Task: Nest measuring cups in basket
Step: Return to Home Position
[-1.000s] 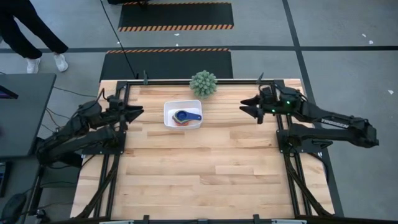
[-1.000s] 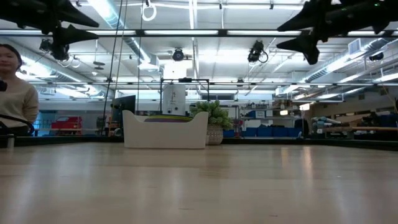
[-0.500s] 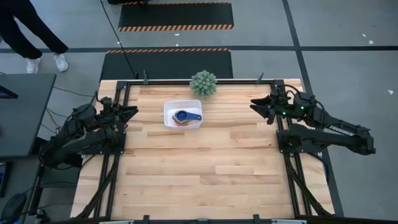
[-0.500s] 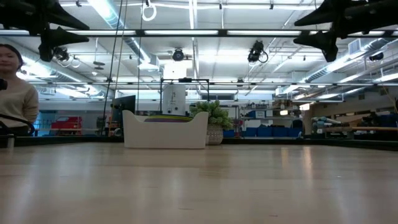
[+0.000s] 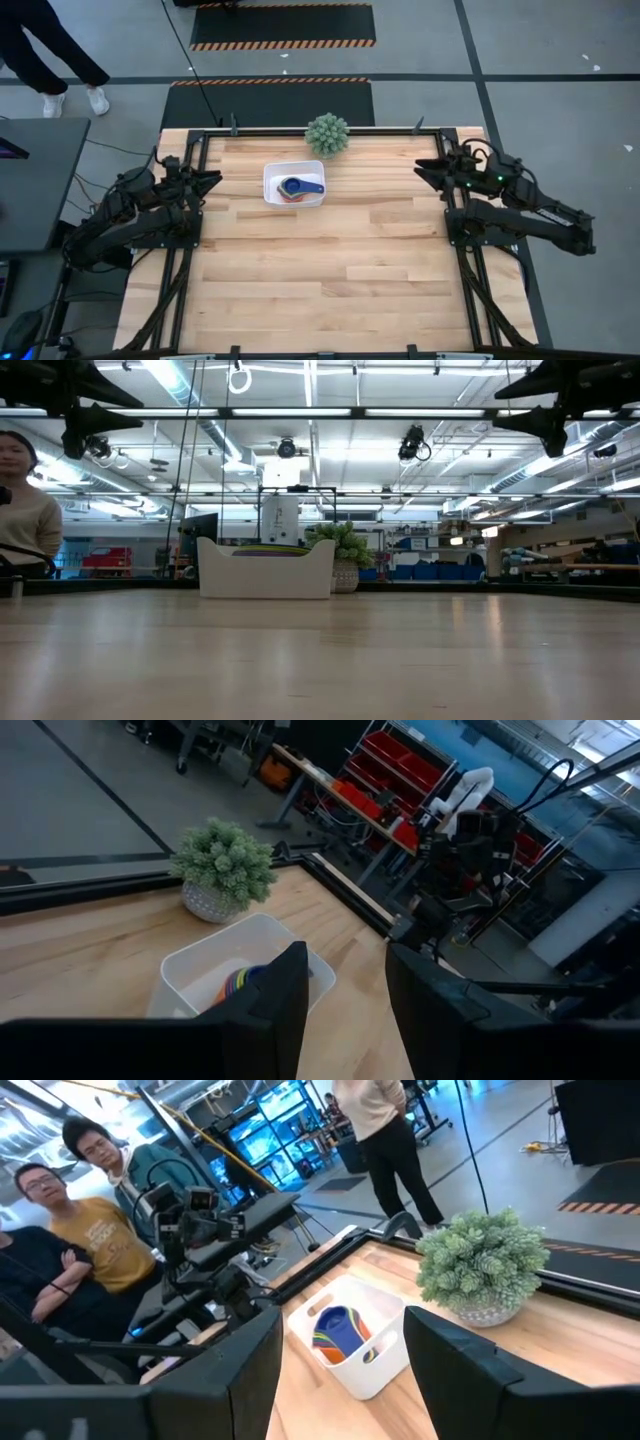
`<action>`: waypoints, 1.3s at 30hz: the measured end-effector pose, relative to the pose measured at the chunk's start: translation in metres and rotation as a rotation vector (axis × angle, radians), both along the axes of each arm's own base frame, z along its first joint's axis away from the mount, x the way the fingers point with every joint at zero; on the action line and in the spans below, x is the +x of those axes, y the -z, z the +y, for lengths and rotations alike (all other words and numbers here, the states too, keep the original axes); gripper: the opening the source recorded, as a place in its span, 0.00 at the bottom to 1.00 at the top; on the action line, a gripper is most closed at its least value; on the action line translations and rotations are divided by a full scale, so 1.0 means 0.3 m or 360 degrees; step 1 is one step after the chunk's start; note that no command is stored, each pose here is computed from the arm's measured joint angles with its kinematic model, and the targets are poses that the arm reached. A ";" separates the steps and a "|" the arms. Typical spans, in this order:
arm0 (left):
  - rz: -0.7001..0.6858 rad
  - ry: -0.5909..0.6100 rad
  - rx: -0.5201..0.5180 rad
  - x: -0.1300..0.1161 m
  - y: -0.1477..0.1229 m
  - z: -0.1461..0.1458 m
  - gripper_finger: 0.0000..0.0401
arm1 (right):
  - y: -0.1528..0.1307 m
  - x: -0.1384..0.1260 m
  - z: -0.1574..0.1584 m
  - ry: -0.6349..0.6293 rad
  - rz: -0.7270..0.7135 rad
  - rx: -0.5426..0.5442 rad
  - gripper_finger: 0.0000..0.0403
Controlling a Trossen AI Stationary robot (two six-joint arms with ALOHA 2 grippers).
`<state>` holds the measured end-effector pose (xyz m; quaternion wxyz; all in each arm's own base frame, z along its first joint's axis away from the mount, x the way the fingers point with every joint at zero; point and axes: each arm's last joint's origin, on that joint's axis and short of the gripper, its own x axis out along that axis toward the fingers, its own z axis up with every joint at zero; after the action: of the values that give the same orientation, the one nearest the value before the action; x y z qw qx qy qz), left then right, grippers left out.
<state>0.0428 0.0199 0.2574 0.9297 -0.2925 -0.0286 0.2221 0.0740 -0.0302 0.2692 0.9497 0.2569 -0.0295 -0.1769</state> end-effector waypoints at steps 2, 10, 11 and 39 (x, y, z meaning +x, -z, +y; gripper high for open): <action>0.0001 -0.0002 0.0003 0.000 0.000 0.000 0.35 | 0.000 -0.007 0.003 0.0000 -0.0007 -0.0002 0.54; 0.0002 0.0002 -0.0015 0.001 0.003 0.000 0.35 | 0.084 0.002 -0.001 0.0000 -0.0143 0.0063 0.49; -0.0003 0.0007 -0.0027 0.001 0.003 0.000 0.35 | 0.098 0.002 -0.001 -0.0002 -0.0178 0.0071 0.48; 0.0084 -0.0046 -0.0117 0.011 0.045 0.007 0.35 | 0.289 0.045 -0.019 -0.0003 -0.0266 0.0189 0.46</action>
<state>0.0460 0.0220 0.2438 0.9154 -0.3202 -0.0001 0.2440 0.0875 -0.0360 0.1826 0.9271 0.3266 -0.0980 -0.1555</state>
